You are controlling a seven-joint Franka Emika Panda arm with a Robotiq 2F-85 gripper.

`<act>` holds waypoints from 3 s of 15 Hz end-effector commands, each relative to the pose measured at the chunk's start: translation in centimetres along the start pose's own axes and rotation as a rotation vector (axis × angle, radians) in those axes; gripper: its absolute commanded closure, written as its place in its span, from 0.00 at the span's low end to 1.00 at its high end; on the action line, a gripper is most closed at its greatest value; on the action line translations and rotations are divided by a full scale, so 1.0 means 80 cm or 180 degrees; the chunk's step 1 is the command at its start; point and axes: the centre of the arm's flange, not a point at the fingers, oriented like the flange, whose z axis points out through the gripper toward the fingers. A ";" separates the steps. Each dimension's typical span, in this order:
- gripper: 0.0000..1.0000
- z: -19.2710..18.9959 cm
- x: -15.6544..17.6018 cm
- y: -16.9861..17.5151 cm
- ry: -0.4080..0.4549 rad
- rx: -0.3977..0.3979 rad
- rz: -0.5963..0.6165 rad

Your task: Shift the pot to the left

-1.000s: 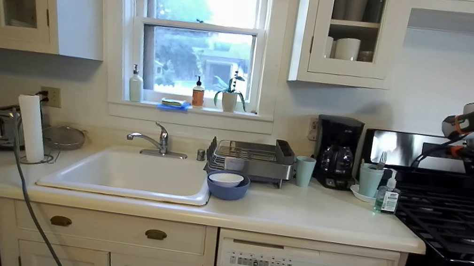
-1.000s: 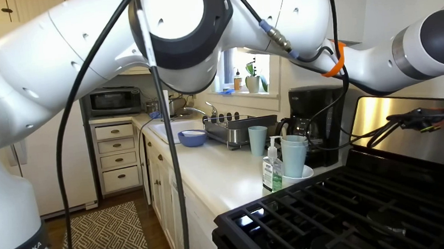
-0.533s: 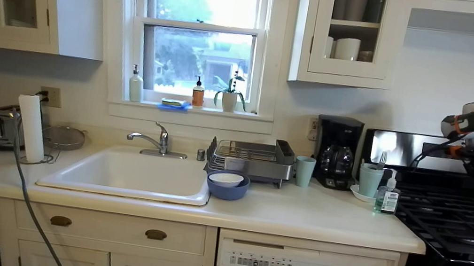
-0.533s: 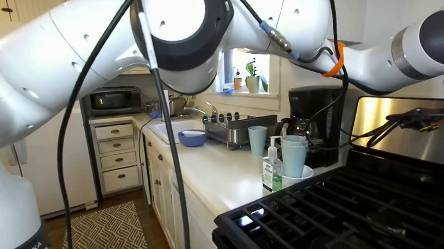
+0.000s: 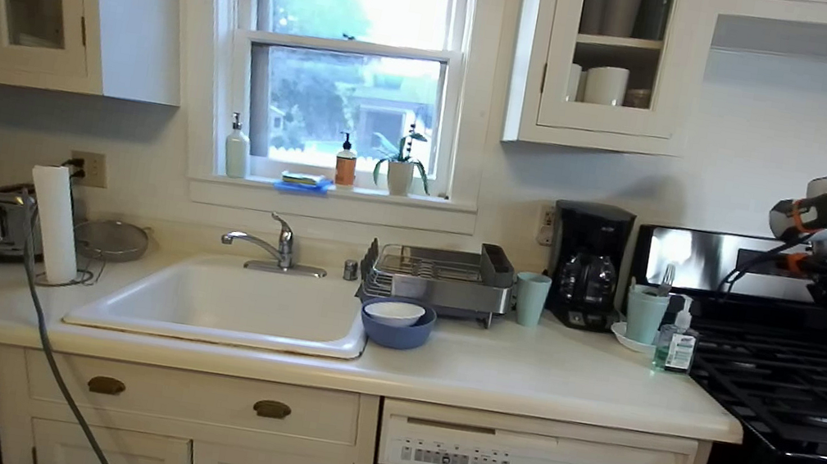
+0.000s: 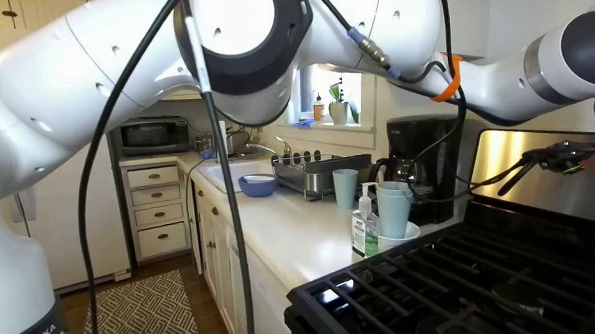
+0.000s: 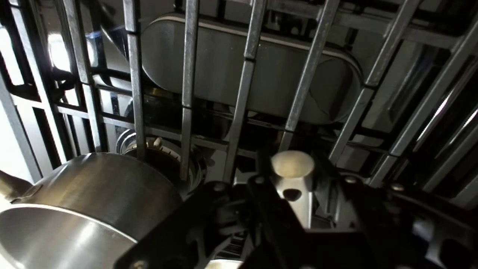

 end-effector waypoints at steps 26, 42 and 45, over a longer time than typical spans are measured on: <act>0.71 -0.003 0.014 0.074 -0.0152 0.0031 -0.1169; 0.93 0.002 -0.054 0.147 -0.0437 0.0360 -0.2345; 0.93 -0.007 -0.065 0.160 -0.0332 0.0391 -0.2577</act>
